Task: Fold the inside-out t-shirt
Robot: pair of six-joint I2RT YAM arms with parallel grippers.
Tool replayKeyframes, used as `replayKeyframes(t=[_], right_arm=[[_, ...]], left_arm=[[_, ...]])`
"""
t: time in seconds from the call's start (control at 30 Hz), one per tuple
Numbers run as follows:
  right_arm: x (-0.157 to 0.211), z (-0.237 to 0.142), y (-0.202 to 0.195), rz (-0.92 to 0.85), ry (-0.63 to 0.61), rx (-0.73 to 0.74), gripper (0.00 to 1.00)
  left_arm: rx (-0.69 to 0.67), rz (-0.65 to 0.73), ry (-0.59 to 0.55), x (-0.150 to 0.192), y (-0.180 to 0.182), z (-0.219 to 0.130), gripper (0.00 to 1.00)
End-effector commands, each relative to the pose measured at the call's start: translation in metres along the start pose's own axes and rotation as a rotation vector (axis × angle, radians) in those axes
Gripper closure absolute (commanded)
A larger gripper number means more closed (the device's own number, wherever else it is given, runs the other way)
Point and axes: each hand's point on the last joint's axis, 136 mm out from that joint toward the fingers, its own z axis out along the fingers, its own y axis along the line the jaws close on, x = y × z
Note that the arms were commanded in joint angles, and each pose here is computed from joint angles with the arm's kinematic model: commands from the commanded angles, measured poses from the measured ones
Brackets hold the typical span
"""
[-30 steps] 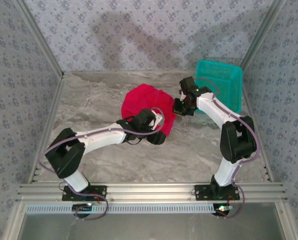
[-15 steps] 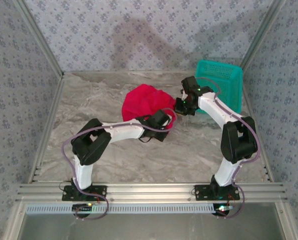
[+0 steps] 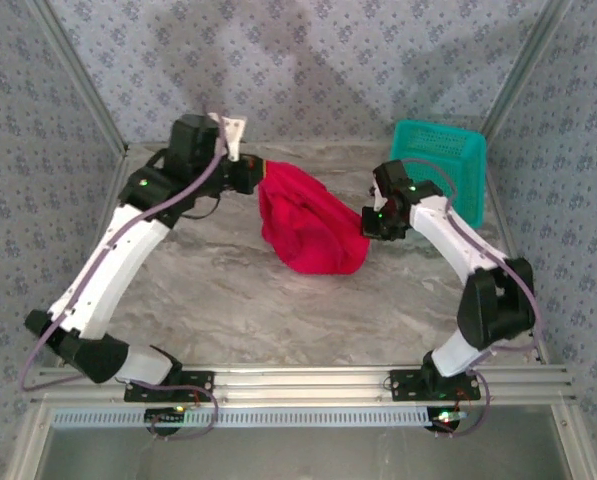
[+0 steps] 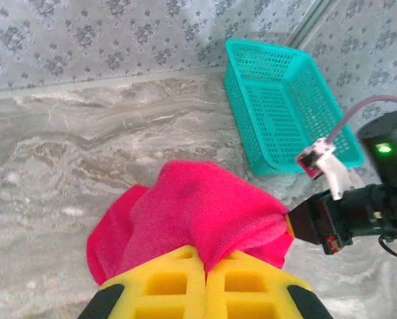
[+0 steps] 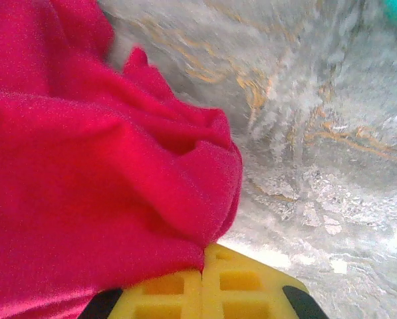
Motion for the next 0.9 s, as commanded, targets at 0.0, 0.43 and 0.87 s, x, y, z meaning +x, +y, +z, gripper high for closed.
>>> replayKeyframes(t=[0.0,0.43,0.87], right_arm=[[0.022,-0.029,-0.018,-0.011,0.015,0.07,1.0],[-0.048,0.006,-0.038,0.105,-0.134,0.208,1.0],[0.022,0.002,0.031,-0.089,-0.035,0.155,0.64]], left_arm=[[0.052,-0.079,0.059,0.01,0.002,0.006,1.0],[0.086,-0.234,0.192,0.098,0.033,0.087,1.0],[0.087,-0.252,0.186,0.094,0.033,0.096,1.0]])
